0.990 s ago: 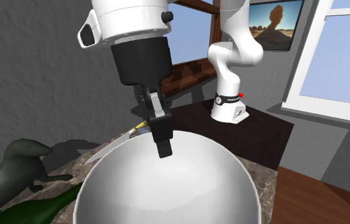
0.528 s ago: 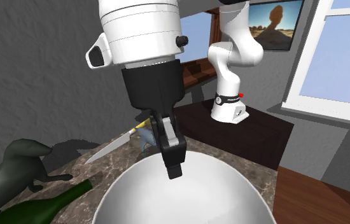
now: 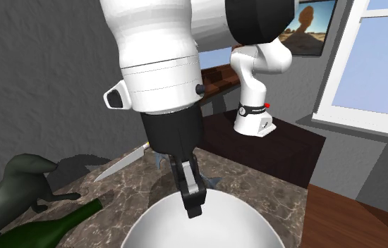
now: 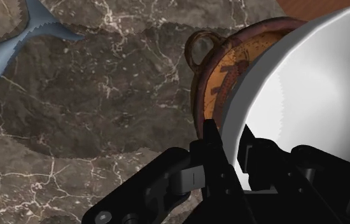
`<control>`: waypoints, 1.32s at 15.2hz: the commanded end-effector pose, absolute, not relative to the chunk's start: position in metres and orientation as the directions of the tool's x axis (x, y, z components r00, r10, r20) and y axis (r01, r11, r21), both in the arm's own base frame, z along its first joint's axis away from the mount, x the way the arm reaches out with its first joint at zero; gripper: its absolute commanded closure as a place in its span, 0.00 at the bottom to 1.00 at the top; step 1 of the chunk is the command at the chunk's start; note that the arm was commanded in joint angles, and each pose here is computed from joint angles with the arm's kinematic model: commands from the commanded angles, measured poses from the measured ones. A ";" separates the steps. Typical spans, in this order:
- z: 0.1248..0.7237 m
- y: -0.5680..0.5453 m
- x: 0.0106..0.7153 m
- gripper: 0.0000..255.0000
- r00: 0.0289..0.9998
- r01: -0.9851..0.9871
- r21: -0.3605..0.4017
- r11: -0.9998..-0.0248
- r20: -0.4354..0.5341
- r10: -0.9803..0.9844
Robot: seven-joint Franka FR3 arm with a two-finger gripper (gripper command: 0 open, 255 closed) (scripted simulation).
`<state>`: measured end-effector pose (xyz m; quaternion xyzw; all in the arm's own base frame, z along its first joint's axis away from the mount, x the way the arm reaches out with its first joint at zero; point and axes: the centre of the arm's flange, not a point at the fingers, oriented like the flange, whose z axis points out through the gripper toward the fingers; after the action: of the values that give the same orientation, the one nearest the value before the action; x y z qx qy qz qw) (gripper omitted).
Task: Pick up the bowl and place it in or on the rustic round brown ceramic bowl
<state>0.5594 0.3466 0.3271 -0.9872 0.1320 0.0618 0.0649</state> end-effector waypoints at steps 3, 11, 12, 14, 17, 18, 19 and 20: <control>0.305 0.346 0.559 1.00 0.958 -0.269 -0.113 -0.957 -0.138 -0.253; 0.305 0.346 0.559 1.00 0.958 -0.269 -0.113 -0.957 -0.138 -0.253; 0.305 0.346 0.559 0.00 0.958 -0.269 -0.113 -0.957 -0.138 -0.253; 0.305 0.346 0.559 0.00 0.958 -0.269 -0.113 -0.957 -0.138 -0.253; 0.305 0.346 0.559 0.00 0.958 -0.269 -0.113 -0.957 -0.138 -0.253; 0.318 0.344 0.561 0.00 0.958 -0.269 -0.113 -0.957 -0.138 -0.253; 0.331 0.342 0.562 0.00 0.958 -0.269 -0.113 -0.957 -0.138 -0.253; 0.344 0.340 0.563 0.00 0.958 -0.269 -0.113 -0.957 -0.138 -0.253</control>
<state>0.5629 0.3438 0.3341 -0.9872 0.1319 0.0609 0.0656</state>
